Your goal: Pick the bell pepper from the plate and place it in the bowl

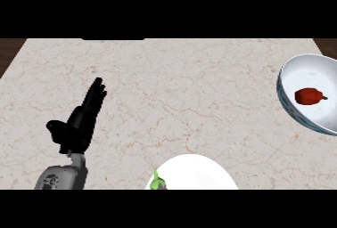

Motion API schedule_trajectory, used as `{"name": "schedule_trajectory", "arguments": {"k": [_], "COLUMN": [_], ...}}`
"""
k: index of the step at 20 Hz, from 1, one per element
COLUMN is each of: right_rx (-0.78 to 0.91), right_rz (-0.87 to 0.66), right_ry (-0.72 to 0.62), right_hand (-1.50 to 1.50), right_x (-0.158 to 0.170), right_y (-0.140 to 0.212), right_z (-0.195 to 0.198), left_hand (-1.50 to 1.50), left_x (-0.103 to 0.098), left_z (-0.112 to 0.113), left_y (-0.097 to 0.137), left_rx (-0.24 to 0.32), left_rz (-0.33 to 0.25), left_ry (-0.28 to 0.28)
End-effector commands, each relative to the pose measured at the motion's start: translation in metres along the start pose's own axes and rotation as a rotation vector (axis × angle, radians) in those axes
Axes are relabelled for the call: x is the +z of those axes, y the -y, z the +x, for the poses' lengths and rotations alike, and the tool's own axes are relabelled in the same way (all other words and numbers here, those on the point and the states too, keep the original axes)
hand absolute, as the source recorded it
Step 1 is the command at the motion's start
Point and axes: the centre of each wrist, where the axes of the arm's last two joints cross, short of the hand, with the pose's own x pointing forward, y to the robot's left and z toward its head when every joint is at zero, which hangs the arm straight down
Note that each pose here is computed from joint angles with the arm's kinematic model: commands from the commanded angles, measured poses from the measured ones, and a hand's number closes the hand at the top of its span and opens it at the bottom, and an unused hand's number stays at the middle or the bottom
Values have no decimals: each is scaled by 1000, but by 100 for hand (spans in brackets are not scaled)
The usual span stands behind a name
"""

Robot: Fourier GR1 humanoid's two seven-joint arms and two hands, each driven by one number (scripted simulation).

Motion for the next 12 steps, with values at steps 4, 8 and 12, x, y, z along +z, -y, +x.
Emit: {"name": "schedule_trajectory", "arguments": {"k": [4, 8, 12], "right_rx": [-127, -158, -142], "right_rz": [45, 86, 119], "right_ry": [-7, -12, -6], "right_hand": [-150, -150, -150], "right_x": [34, 52, 56], "right_y": [41, 74, 64], "right_z": [-24, -27, -40], "left_hand": [0, 0, 0], "left_x": [0, 6, 8], "left_z": [1, 0, 2], "left_y": [-4, 13, -4], "left_rx": [12, -10, -6], "left_rz": [4, 5, -10], "left_ry": [-7, 16, 1]}}
